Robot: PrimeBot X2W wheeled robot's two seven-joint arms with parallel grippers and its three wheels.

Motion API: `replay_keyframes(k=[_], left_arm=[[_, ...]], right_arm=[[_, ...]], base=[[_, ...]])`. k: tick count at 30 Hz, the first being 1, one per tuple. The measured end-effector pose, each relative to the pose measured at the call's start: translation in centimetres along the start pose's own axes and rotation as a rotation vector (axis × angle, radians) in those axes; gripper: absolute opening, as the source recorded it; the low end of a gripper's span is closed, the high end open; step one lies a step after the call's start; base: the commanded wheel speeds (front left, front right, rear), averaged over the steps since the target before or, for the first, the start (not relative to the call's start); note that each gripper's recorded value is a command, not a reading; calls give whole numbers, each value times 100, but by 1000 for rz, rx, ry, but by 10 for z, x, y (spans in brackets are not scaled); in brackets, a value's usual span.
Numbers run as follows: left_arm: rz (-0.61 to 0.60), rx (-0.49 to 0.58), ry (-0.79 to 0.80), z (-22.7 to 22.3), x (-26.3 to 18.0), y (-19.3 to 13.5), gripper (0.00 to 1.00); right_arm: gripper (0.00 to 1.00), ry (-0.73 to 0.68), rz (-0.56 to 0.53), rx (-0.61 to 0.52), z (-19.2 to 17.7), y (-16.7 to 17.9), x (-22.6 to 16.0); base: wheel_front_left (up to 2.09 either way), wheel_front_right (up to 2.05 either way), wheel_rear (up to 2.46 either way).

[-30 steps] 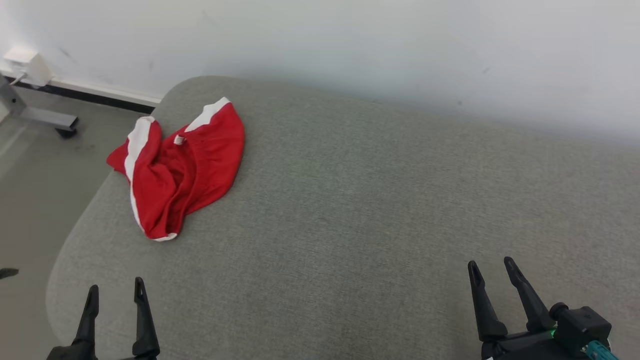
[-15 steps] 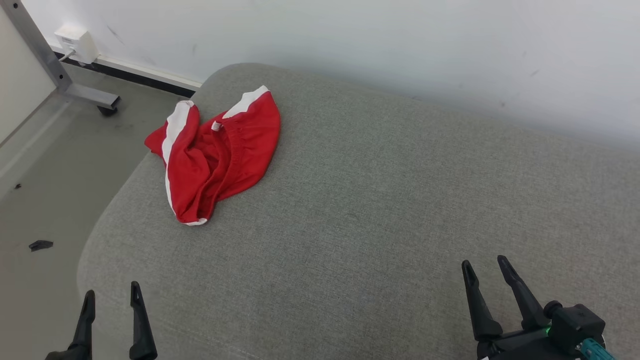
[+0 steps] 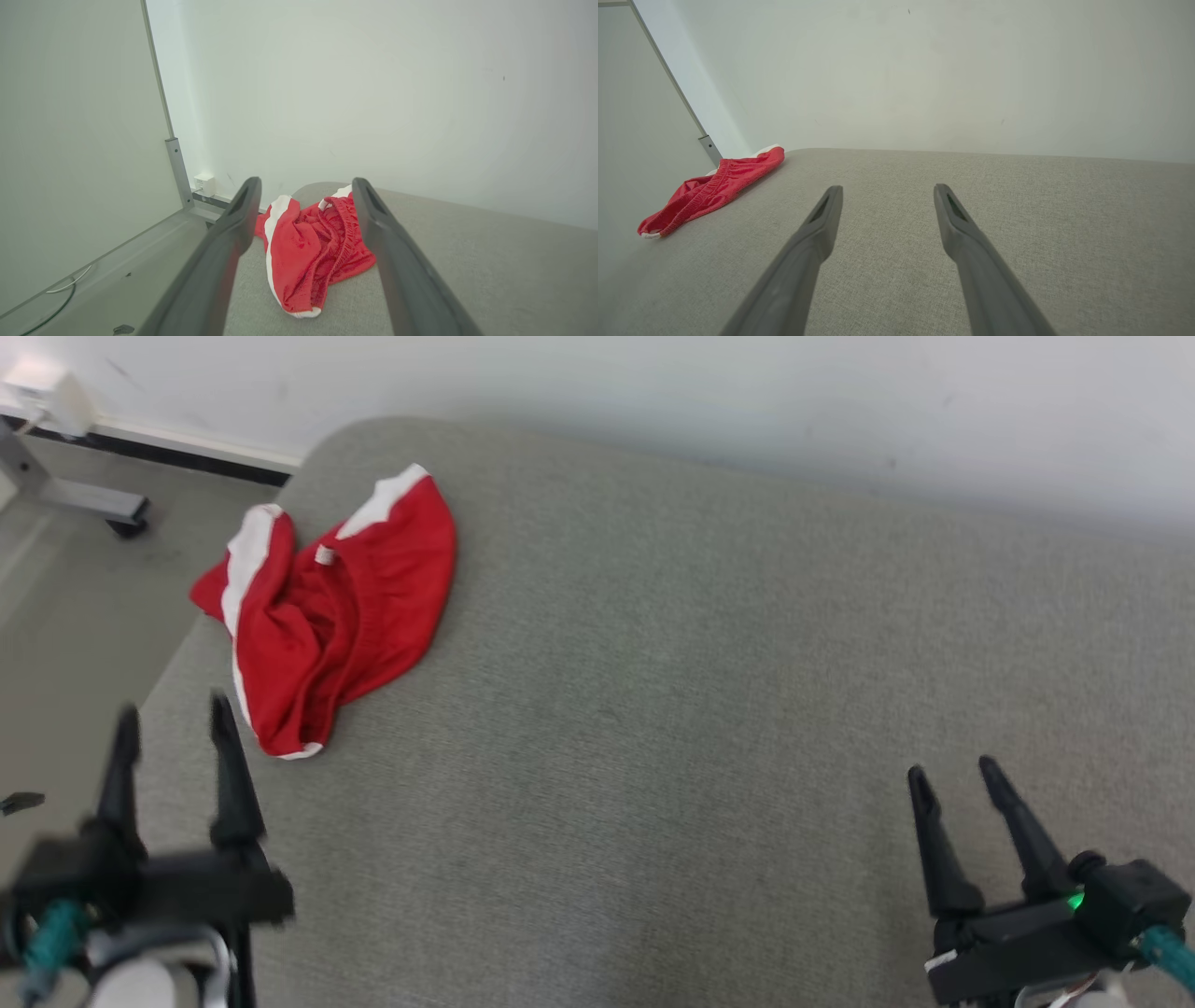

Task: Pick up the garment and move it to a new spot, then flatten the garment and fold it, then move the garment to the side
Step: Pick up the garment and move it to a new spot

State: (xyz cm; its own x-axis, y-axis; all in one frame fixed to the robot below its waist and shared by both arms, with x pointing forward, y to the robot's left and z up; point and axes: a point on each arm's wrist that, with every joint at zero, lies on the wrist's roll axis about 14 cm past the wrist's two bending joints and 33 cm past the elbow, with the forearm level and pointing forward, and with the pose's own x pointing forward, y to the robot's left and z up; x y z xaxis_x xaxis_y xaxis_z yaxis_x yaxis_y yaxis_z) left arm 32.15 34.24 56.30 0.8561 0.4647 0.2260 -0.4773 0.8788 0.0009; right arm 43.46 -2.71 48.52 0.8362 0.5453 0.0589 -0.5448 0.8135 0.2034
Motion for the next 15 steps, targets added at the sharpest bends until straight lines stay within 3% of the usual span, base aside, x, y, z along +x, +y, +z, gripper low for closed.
replay_keyframes(k=[9,15], left_arm=[[-98,18,-141,33,107,-50,100],[-143,40,-106,14,164,-86,100]], right_arm=[[100,-31,-114,-80,11,-74,3],[100,-23,-226,-91,5,-122,-11]], base=[[0,0,0],[0,0,0]])
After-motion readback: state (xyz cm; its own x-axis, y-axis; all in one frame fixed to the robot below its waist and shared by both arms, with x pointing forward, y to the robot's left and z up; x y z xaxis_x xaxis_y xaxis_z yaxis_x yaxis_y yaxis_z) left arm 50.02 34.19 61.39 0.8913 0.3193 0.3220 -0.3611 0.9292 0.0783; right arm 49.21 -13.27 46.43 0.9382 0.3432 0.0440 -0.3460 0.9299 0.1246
